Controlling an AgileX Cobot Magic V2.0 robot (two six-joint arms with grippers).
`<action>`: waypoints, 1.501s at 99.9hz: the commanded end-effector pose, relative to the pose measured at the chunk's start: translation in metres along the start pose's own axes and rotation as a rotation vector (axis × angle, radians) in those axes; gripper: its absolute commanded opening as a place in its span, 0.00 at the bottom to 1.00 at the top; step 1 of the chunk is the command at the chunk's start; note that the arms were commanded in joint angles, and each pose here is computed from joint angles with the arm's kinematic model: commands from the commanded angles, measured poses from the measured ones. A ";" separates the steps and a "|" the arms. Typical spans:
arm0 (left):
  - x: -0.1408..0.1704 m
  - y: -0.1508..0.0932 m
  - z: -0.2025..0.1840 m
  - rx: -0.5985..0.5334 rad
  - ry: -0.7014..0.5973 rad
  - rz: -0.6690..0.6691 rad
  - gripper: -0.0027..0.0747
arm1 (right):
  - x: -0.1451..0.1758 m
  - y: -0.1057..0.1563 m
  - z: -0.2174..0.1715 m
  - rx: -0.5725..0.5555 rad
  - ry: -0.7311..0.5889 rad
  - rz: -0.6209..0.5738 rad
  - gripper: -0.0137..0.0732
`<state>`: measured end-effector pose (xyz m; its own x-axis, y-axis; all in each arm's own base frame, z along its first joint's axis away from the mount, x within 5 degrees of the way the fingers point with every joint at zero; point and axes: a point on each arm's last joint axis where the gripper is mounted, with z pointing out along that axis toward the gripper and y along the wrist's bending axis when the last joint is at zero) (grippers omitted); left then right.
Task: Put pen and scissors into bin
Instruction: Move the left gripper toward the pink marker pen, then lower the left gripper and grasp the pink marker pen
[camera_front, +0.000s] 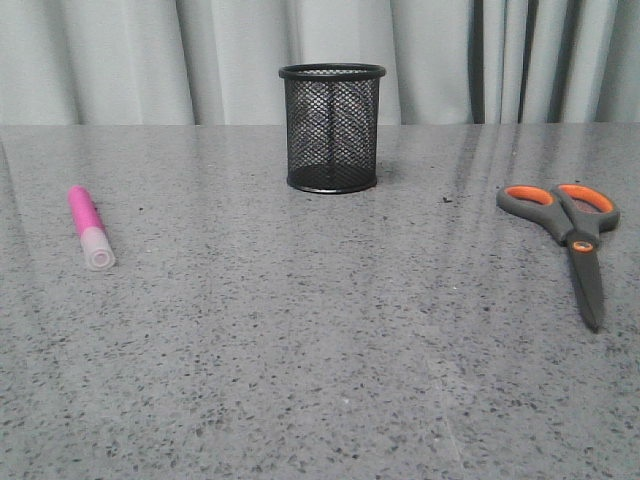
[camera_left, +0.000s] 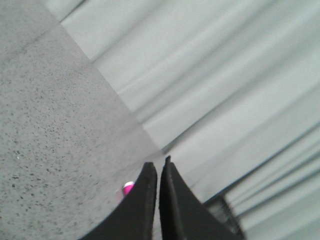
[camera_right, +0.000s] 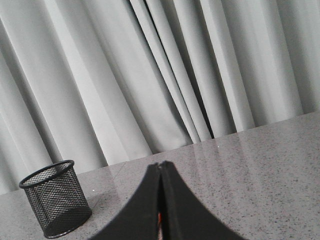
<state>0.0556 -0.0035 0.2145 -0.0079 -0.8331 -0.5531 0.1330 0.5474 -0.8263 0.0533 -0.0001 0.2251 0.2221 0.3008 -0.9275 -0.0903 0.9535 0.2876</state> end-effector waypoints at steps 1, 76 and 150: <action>0.002 0.011 -0.002 -0.016 -0.049 -0.109 0.01 | -0.024 0.006 -0.002 -0.021 -0.124 0.012 0.08; -0.029 -0.113 0.140 -0.172 0.815 0.465 0.48 | -0.080 0.037 0.078 0.019 0.405 0.011 0.58; 0.037 -0.088 0.260 -0.579 0.988 0.394 0.44 | -0.074 0.035 0.076 0.025 0.457 0.011 0.58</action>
<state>0.2969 -0.1003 0.2788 -0.8908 -0.2766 -0.3605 -0.1595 0.9333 -0.3218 0.1049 0.0137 0.3097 -0.2954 0.2684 -0.9169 -0.0543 0.9535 0.2966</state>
